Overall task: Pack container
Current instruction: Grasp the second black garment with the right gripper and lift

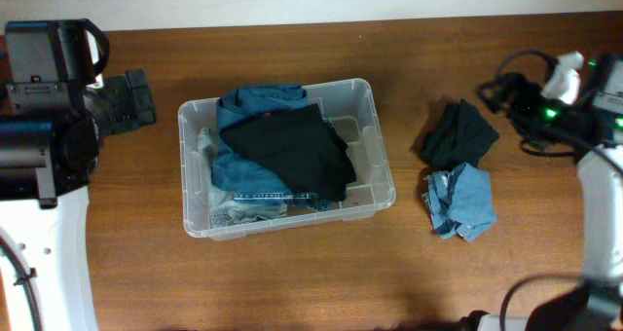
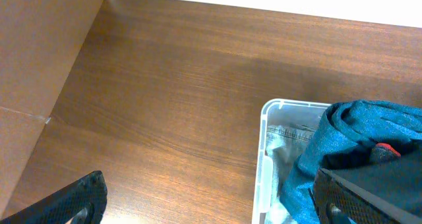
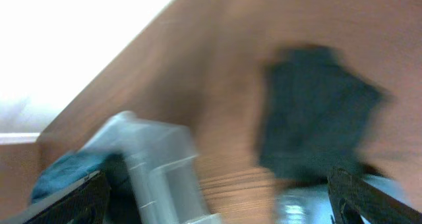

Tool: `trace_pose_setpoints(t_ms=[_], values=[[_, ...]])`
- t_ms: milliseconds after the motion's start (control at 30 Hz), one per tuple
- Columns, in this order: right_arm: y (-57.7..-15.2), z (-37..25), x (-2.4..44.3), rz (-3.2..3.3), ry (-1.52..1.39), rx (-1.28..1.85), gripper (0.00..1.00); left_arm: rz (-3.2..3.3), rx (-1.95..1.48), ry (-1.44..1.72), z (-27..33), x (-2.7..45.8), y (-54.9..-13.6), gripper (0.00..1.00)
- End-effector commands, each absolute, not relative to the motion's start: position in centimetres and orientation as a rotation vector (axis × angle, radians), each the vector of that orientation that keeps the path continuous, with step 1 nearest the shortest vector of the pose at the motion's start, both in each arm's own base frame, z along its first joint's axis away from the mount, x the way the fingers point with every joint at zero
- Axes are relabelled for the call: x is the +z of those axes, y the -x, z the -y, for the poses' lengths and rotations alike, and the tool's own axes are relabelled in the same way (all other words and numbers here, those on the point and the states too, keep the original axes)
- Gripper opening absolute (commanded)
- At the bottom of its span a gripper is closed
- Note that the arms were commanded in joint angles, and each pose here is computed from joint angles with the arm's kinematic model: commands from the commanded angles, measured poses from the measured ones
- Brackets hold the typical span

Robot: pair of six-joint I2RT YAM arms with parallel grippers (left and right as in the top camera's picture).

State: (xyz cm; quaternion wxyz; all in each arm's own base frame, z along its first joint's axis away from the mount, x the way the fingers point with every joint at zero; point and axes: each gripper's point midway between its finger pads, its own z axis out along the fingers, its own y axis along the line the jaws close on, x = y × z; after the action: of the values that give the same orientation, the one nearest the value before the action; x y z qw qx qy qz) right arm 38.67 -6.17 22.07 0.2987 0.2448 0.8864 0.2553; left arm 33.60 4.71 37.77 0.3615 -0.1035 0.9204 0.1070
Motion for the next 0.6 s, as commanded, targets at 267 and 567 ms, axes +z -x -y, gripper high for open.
trace_pose_setpoints(t_ms=[267, 567], values=[[-40.3, 9.8, 3.0, -2.561, -0.847, 0.955, 0.99, -2.371, 0.292, 0.269, -5.0, 37.7, -33.7, 0.99], [-42.5, 5.3, 2.5, -2.618, -0.677, 0.927, 0.15, -2.371, 0.292, 0.269, -5.0, 37.7, -33.6, 0.99]])
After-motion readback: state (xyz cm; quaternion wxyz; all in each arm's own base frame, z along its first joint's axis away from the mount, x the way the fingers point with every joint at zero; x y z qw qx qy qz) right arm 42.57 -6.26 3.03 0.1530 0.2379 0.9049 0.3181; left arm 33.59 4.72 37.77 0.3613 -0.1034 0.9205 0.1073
